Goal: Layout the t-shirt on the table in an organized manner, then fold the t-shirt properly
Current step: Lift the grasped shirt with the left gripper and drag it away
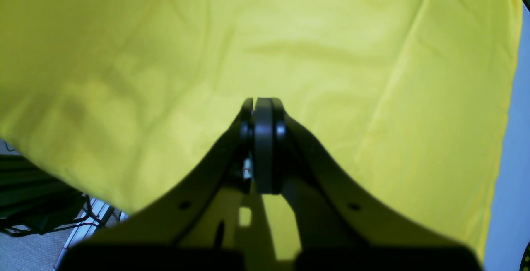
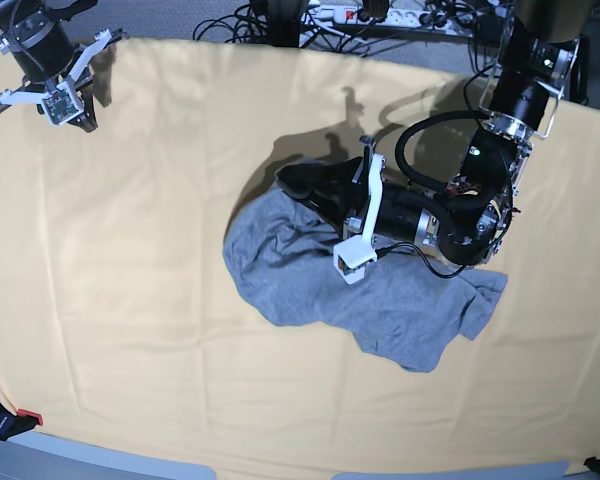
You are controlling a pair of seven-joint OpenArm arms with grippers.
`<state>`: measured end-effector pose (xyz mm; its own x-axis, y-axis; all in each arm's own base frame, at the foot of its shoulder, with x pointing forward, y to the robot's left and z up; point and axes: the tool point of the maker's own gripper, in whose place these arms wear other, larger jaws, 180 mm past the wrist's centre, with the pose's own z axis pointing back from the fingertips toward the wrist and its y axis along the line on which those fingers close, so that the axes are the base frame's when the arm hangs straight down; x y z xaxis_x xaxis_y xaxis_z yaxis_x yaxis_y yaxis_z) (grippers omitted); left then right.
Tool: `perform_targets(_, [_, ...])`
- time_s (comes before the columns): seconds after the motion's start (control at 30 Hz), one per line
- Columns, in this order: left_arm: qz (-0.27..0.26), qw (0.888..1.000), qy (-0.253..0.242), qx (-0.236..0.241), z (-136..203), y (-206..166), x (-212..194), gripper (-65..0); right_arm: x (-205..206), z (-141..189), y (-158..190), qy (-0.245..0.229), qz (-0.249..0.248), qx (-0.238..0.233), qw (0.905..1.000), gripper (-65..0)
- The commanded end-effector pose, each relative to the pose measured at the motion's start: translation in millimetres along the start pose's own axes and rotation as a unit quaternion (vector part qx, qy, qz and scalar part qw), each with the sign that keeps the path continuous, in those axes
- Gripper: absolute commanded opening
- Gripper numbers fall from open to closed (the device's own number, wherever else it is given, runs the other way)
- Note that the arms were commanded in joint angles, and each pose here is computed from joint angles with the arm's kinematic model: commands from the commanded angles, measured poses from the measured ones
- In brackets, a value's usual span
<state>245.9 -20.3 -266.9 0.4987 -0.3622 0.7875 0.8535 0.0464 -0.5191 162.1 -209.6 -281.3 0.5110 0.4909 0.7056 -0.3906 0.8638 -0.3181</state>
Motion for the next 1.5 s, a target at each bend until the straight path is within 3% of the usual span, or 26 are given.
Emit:
perform_targets(0.0, [-0.026, 0.999, -0.020, -0.006, 4, -7, 19, -65.0, 8, 3, -2, -0.015, 0.004, -0.003, 0.9999, -65.0])
perform_targets(0.27, [-0.063, 0.997, -0.032, -0.025, -4, -25, 35, -65.0, 8, 3, -2, -0.015, 0.004, -0.003, 0.9999, -65.0])
perform_targets(0.43, [-0.064, 0.995, -0.028, -0.078, -37, -46, 34, -65.0, 8, 3, -2, -0.015, 0.004, -0.003, 0.9999, -65.0])
perform_targets(0.67, [-0.090, 0.988, 0.061, -0.107, -87, -65, -1, -65.0, 8, 3, -2, -0.015, 0.004, -0.003, 0.9999, -65.0])
perform_targets(1.03, [-0.105, 0.972, 0.158, -0.137, -106, -82, -47, -65.0, 8, 3, -2, -0.015, 0.004, -0.003, 0.9999, -65.0])
perform_targets(1.17, [-0.114, 0.970, 0.176, -0.126, -108, -79, -55, -65.0, 8, 3, -2, -0.015, 0.004, -0.003, 0.9999, -65.0])
perform_targets(1.27, [-0.118, 0.975, 0.154, -0.109, -109, -72, -45, -65.0, 7, 3, -4, -0.011, 0.012, -0.008, 0.9998, -65.0])
perform_targets(1.47, [-0.104, 0.988, 0.071, -0.088, -95, -60, -6, -27.8, 6, 3, -8, -0.009, 0.013, -0.020, 0.9997, -65.0])
